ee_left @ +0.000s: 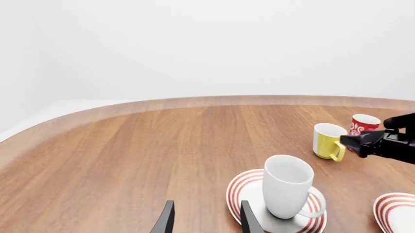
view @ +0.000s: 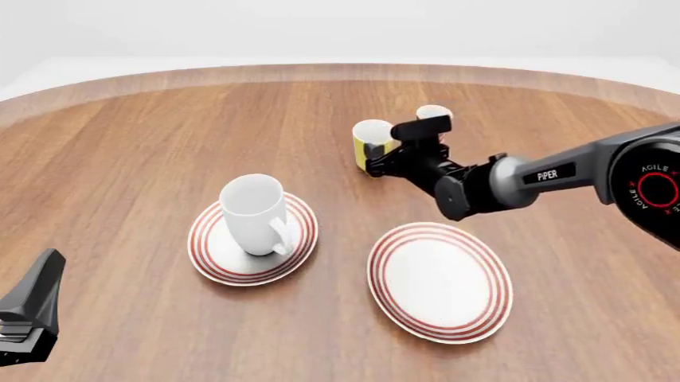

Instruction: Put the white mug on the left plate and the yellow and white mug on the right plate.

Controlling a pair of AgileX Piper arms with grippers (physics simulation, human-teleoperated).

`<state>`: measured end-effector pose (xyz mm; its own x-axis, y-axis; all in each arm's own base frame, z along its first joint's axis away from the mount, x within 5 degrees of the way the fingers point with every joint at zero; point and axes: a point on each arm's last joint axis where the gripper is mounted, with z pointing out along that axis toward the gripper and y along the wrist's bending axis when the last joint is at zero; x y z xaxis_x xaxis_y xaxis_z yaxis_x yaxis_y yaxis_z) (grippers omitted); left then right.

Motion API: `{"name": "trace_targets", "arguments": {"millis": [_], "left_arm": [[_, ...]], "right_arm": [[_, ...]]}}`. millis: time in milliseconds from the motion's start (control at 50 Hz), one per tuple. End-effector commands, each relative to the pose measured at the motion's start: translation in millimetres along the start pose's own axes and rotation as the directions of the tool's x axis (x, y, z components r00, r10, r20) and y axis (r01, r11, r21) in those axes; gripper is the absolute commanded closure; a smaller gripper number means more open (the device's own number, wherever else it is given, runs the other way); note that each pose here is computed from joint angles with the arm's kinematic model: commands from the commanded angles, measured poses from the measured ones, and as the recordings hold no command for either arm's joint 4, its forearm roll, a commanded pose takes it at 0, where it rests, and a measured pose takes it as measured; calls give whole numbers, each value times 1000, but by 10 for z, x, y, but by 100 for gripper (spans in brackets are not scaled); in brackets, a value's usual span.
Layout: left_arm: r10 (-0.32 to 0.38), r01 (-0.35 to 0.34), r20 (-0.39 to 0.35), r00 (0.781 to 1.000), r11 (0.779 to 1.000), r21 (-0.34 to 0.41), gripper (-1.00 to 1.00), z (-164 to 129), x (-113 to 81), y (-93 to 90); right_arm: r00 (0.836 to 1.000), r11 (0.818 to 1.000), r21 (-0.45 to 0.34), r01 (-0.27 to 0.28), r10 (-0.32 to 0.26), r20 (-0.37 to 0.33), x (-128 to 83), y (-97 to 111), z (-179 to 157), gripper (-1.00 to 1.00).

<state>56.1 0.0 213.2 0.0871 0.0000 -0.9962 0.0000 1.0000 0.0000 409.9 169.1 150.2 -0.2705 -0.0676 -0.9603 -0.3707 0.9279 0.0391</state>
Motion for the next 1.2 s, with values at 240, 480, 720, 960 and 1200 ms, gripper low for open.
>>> {"name": "trace_targets", "arguments": {"millis": [240, 480, 720, 960, 1200], "left_arm": [[0, 0, 0, 1000, 1000, 0, -100, 0, 0, 0], [0, 0, 0, 1000, 1000, 0, -100, 0, 0, 0], [0, 0, 0, 1000, 1000, 0, -100, 0, 0, 0], [0, 0, 0, 1000, 1000, 0, -100, 0, 0, 0], [0, 0, 0, 1000, 1000, 0, -100, 0, 0, 0]], "right_arm": [[999, 1000, 0, -5, 5, -39, 151, 4, 178, -100], [998, 1000, 5, -9, 9, -59, 237, -22, 270, -100], [997, 1000, 8, -15, 15, -79, 308, -32, 325, -100], [997, 1000, 5, -16, 16, -79, 326, -18, 304, 100], [999, 1000, 9, -8, 8, -41, 204, -39, 145, 100]]}}
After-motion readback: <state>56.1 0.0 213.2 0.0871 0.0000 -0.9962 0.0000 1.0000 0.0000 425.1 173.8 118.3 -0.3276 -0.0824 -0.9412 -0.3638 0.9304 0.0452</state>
